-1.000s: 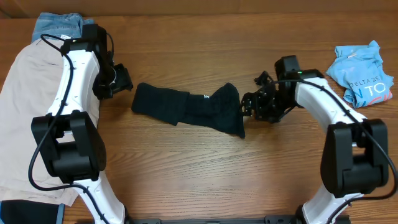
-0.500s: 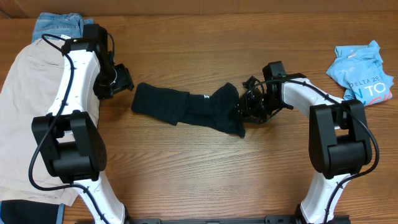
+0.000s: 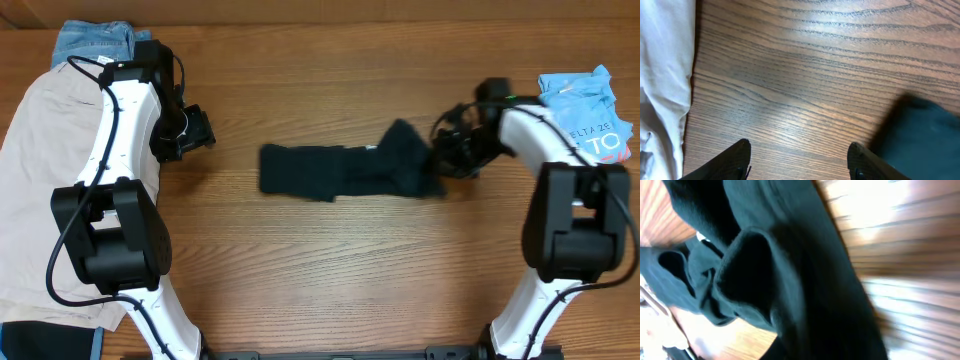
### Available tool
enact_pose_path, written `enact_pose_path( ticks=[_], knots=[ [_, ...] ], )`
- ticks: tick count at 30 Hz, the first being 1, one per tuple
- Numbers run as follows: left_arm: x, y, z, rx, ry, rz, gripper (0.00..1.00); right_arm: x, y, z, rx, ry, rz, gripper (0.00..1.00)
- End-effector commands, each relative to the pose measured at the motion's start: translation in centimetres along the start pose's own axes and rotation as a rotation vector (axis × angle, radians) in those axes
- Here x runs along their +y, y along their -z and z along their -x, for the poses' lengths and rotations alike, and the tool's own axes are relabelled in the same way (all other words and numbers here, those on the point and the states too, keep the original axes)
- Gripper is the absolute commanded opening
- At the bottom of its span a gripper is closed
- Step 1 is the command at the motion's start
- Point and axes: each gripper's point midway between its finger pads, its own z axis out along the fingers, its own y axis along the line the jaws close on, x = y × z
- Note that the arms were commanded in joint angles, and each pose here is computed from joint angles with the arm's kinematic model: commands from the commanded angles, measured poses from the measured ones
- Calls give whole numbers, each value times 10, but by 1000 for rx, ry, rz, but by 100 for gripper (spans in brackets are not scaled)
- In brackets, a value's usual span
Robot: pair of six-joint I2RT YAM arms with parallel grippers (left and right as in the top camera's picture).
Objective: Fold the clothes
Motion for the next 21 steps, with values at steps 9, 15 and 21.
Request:
enact_pose_path(
  ticks=[9,15,21],
  knots=[
    [-5,5,5,-19,-14,-14,66,101,72,13,-141,337,-15,20],
    [-5,5,5,-20,-14,-14,66,185,33,-29,-85,555,10,20],
    [-5,5,5,-18,-14,-13,68,184,14,-28,-192,519,-271,32]
  ],
)
